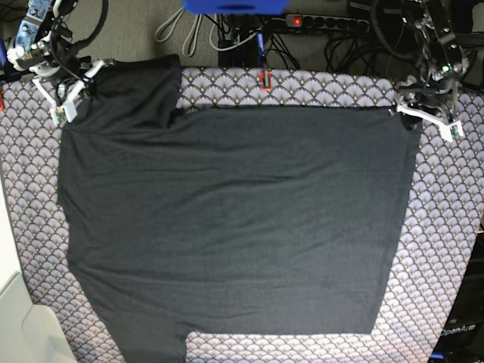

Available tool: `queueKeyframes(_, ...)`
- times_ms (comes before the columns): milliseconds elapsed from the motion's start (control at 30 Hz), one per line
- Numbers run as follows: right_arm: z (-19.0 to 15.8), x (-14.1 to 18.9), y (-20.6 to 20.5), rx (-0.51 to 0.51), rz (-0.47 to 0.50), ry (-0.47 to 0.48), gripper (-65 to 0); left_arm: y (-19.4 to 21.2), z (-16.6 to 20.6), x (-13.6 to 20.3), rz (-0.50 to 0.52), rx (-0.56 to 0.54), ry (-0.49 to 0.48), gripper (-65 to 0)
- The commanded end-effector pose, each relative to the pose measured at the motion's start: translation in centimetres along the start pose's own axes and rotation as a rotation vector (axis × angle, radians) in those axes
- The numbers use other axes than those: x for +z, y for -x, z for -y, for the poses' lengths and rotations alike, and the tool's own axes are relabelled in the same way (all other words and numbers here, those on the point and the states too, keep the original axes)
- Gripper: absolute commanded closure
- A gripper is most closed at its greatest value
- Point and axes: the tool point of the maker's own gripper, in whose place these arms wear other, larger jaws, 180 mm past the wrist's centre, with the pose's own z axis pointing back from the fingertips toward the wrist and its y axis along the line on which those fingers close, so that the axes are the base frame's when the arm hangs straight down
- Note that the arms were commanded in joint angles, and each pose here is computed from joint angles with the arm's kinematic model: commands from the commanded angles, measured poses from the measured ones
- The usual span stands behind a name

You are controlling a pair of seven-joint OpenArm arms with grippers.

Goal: Fold the T-shirt properly
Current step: 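Move the left gripper to the other shoulder corner and grasp it, then lift both shoulder corners and pull them across toward the hem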

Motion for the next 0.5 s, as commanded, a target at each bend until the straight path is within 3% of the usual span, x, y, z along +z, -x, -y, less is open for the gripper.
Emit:
queueKeyframes(0,0.28,0.37,-0.66,0.022,0.023,0.002,0.0,1.54,-0.33,0.11,-0.071,-0.001,-0.008,-32.5)
queueKeyframes(233,0.67,0.50,-0.72,0.029,0.022,0.009,0.0,1.51,-0.43,0.09,-0.073,-0.005,-0.009,-29.7)
queueKeyframes(433,0.71,0.55,-0.70,0.031,0.021,0.011,0.0,1.66,-0.37,0.11,-0.076,-0.003,-0.008,0.0)
queueKeyframes(467,0.71,0.57,-0.75,0.032,0.022,0.011,0.0,1.66,-0.37,0.11,-0.076,-0.003,-0.008,0.0)
